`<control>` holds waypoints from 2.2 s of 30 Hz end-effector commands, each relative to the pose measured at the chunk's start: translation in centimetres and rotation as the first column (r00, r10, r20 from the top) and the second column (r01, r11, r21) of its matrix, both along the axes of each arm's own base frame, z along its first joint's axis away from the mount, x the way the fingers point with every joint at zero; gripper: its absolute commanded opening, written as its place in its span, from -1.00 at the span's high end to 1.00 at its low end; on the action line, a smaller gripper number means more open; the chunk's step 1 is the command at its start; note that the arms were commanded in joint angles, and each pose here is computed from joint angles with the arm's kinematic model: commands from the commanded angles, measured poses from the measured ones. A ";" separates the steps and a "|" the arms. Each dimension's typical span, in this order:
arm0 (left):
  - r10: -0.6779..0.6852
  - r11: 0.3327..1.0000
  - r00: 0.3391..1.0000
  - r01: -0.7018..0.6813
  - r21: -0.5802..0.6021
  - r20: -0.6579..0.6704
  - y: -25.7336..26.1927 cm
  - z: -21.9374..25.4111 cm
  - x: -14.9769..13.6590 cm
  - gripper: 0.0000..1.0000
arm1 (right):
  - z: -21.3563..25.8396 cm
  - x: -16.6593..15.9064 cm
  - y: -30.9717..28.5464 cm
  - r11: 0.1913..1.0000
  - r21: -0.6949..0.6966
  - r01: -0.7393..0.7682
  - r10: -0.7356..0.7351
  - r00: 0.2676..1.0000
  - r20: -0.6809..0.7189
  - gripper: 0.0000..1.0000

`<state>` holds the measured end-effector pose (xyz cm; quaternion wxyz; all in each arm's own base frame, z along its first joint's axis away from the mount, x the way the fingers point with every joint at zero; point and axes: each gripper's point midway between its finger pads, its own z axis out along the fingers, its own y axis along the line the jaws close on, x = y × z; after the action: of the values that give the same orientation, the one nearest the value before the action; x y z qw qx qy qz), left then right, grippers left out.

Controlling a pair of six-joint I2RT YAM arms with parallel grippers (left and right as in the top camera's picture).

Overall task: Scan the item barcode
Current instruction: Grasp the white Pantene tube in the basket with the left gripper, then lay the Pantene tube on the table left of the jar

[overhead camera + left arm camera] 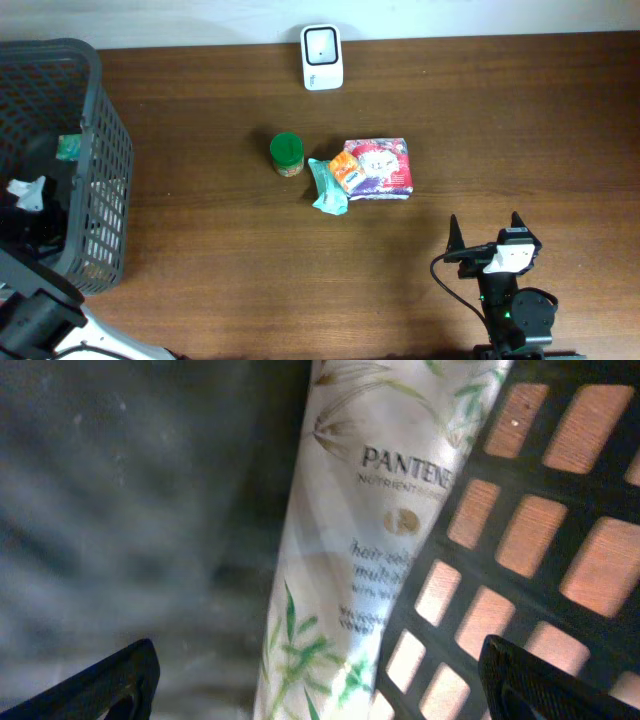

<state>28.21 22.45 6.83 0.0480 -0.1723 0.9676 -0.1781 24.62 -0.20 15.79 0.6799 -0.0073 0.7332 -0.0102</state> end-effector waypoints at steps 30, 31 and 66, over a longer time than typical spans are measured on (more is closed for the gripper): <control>0.041 0.995 0.994 -0.031 -0.097 0.099 -1.0 2.8 2.1 1.00 | -0.3 0.0 0.1 1.000 0.004 -0.001 0.001 1.000 -0.006 -0.97; 0.051 0.996 0.994 -0.043 -0.082 0.097 -0.6 3.5 2.2 1.00 | -0.3 0.0 0.1 1.000 0.004 -0.001 0.001 1.000 -0.006 -0.98; 0.209 0.933 0.586 0.120 -0.339 0.783 -16.0 41.6 14.9 1.00 | -0.3 0.0 0.1 1.000 0.004 -0.001 0.001 1.000 -0.006 -0.97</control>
<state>42.83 12.02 46.94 0.4616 -0.1633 0.7838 -0.3818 24.62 -0.20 15.79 0.6799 -0.0075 0.7332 -0.0100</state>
